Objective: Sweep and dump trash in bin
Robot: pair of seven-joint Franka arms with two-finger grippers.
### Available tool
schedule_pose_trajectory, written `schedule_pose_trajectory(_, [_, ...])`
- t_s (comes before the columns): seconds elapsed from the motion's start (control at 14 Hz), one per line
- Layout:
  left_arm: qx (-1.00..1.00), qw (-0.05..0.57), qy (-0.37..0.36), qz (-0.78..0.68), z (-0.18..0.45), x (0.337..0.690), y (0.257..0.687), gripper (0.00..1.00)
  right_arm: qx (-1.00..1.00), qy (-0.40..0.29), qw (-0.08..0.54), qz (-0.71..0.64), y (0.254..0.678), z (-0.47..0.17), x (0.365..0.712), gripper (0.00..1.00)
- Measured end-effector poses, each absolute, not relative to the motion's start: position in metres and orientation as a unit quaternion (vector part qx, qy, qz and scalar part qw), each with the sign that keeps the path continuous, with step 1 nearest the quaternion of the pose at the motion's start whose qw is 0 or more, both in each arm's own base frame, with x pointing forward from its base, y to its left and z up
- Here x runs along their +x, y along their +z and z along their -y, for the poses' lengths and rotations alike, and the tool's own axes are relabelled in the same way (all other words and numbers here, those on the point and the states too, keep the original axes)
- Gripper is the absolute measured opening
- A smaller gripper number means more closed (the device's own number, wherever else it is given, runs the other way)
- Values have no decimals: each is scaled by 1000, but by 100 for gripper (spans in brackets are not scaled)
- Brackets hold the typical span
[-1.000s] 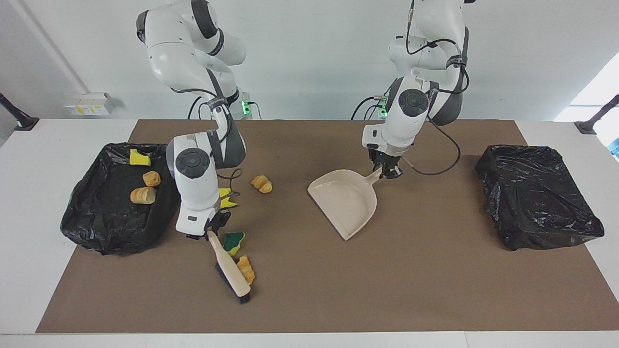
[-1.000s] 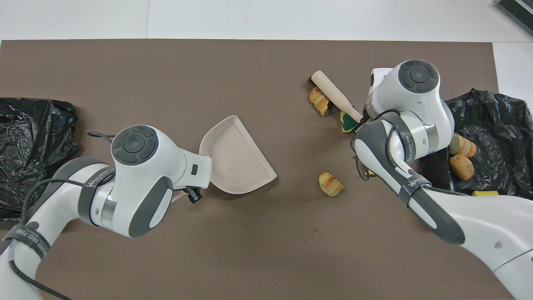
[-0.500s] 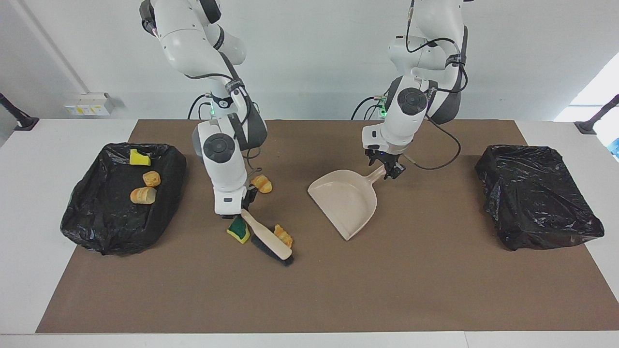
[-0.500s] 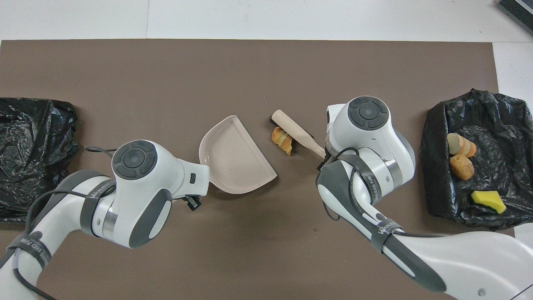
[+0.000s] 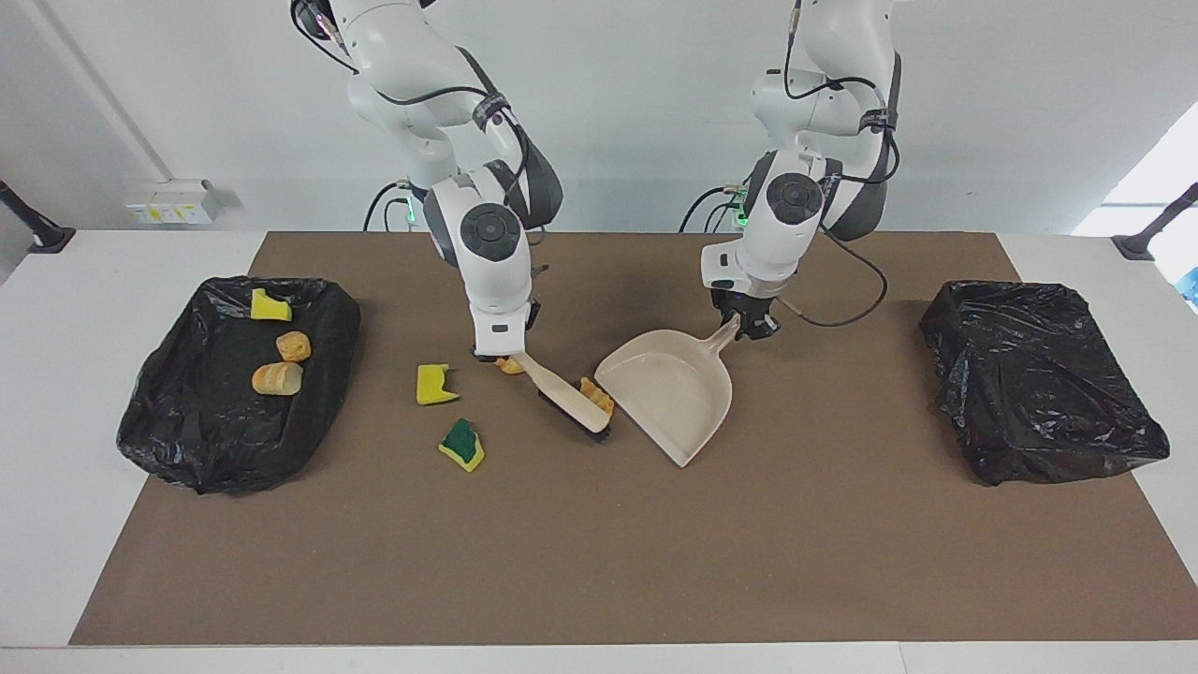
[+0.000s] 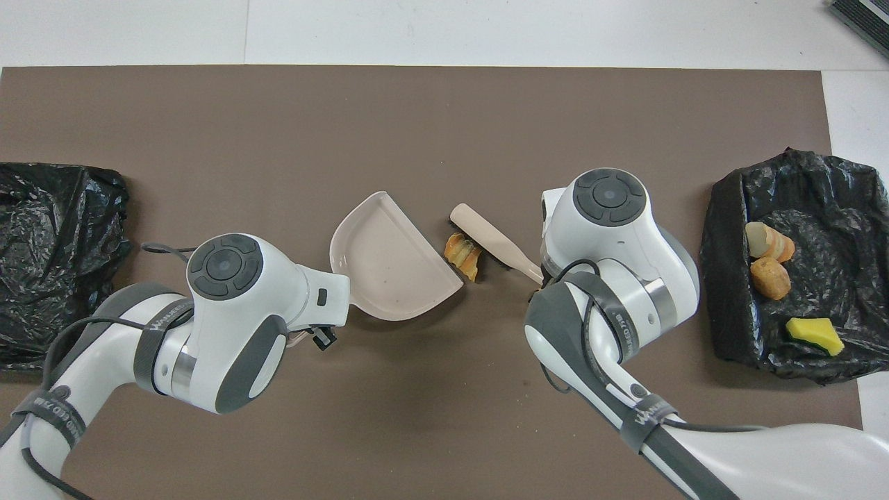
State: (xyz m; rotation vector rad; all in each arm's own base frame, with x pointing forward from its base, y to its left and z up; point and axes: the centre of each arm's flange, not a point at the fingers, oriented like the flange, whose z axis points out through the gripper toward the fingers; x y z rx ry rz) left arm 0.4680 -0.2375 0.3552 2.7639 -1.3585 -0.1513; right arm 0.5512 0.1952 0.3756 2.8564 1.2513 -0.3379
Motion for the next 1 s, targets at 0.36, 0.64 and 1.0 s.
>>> schedule_pose_trajectory(0.36, [823, 1, -45, 566, 236, 470, 356, 31, 933, -108, -5, -344, 389, -82, 577, 26])
schedule_pose_trajectory(0.64, [759, 3, -44, 649, 237, 470, 357, 31, 960, -116, -7, -254, 384, -19, 579, 26])
schedule_pose_trajectory(1.0, [752, 0, -39, 658, 243, 469, 357, 31, 985, -115, 23, -126, 356, -15, 542, 26])
